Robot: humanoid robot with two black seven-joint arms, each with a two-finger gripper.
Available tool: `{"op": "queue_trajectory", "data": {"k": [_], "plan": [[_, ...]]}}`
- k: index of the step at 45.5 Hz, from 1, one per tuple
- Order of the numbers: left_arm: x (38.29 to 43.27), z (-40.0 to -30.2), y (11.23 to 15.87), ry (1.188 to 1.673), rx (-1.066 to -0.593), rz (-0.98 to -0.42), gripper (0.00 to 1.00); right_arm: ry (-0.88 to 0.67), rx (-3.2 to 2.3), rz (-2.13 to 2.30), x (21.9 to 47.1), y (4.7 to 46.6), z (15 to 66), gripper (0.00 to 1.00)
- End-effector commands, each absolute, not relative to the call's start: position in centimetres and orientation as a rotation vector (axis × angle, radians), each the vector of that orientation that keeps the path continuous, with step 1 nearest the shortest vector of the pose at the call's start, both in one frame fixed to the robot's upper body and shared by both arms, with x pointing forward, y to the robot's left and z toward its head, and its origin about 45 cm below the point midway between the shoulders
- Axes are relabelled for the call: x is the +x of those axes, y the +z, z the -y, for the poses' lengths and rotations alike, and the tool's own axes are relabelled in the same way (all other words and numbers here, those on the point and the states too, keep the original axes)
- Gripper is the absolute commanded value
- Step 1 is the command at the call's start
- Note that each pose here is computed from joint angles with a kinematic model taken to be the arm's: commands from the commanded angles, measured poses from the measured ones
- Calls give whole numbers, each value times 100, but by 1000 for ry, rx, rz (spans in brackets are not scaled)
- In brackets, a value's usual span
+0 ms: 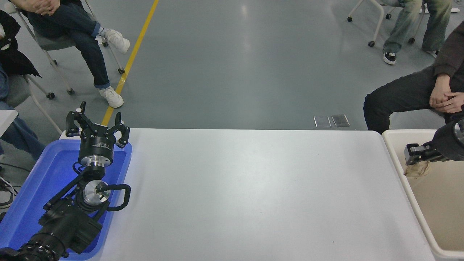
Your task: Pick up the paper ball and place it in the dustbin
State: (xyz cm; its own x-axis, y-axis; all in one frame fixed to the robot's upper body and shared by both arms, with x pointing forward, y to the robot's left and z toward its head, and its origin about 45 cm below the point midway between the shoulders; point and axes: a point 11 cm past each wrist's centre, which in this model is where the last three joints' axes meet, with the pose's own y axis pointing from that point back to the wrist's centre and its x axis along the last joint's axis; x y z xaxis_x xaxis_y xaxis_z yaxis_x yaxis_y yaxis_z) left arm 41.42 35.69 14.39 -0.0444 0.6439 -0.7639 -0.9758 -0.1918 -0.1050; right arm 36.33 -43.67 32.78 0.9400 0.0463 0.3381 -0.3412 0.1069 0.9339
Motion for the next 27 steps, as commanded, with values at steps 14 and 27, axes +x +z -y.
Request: {"op": "queue_trajectory", "data": {"k": [14,27], "plan": [[4141,-3570,1438,1592,-831,-540,99,414,1342,318,3693,4216,4322,0],[4141,-3570,1438,1592,-831,-540,99,404,1335,298,3692,4156,4316,0]]}}
